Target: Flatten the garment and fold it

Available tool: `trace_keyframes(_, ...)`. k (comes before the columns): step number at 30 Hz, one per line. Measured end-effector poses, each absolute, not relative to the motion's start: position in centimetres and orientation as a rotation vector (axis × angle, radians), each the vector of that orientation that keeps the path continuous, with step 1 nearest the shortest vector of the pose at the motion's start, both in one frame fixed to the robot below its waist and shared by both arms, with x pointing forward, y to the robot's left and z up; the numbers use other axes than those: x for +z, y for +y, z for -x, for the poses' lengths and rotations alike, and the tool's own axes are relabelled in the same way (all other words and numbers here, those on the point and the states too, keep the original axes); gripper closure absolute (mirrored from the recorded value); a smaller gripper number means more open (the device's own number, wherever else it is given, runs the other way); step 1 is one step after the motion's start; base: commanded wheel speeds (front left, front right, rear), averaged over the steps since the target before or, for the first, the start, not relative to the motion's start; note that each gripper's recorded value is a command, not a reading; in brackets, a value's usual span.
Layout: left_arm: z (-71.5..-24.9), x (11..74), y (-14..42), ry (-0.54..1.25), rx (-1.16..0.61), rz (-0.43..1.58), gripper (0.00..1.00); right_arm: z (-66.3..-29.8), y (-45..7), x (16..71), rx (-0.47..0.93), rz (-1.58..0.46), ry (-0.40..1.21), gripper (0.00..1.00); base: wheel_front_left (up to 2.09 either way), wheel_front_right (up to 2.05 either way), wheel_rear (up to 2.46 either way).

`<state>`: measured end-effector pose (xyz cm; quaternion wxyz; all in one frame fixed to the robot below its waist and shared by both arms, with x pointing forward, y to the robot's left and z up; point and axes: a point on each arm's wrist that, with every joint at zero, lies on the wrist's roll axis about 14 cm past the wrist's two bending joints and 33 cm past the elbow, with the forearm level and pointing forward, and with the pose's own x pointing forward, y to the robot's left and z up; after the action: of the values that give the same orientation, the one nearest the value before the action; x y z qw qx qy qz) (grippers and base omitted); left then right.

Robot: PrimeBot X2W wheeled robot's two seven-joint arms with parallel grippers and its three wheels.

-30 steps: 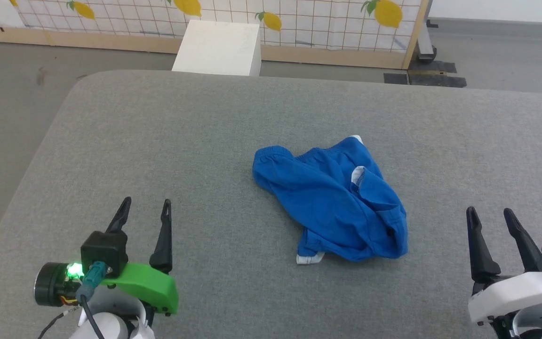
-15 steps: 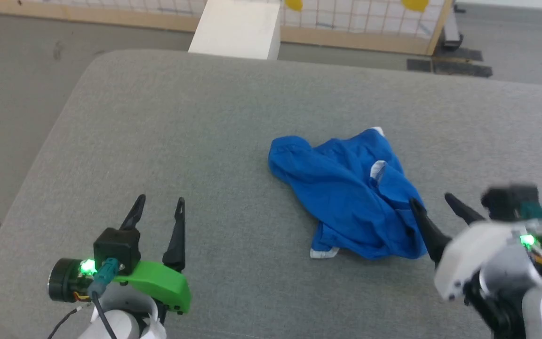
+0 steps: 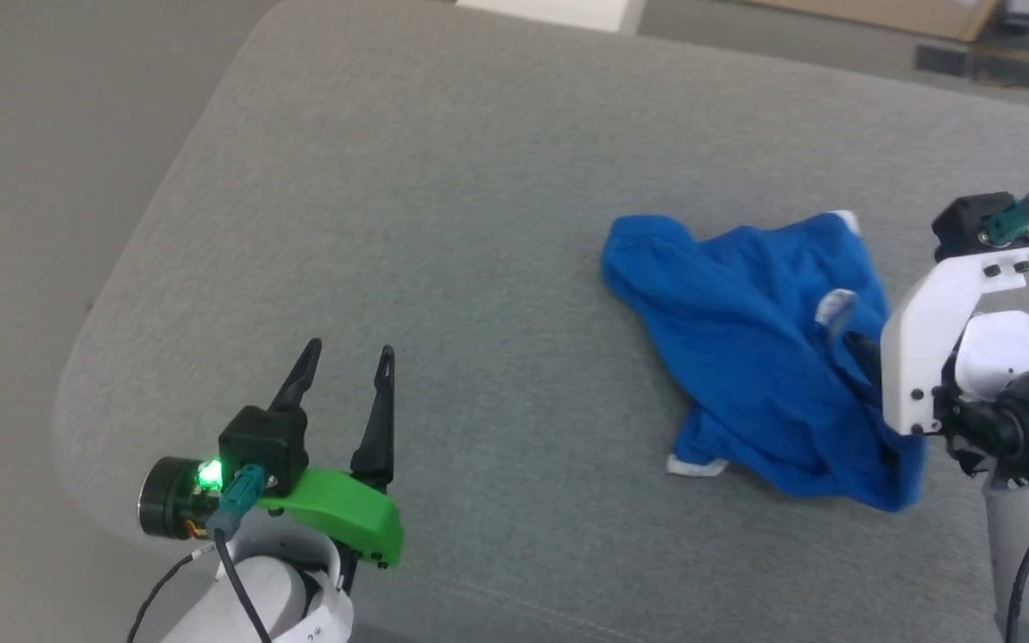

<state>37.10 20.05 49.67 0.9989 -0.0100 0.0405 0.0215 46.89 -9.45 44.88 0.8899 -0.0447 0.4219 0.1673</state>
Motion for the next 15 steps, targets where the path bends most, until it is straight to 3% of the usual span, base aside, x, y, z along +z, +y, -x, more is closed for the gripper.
trace_keyframes(11,-36.1,47.3,22.7,0.148,0.136,0.004,0.00,-47.5,-7.0,38.3,0.408,0.123,1.032,0.00,0.00,0.00,0.00)
trace_keyframes(12,-36.0,47.1,22.8,0.155,0.142,0.001,0.00,-47.6,-6.8,38.1,0.411,0.121,1.026,0.59,0.00,0.00,0.00)
trace_keyframes(13,-36.0,46.9,23.0,0.160,0.146,0.000,0.00,-47.9,-6.7,38.1,0.412,0.114,1.011,1.00,0.00,0.00,0.00)
trace_keyframes(15,-35.9,46.7,23.0,0.165,0.146,-0.001,0.00,-48.3,-6.8,38.4,0.406,0.103,0.979,1.00,0.00,0.00,0.00)
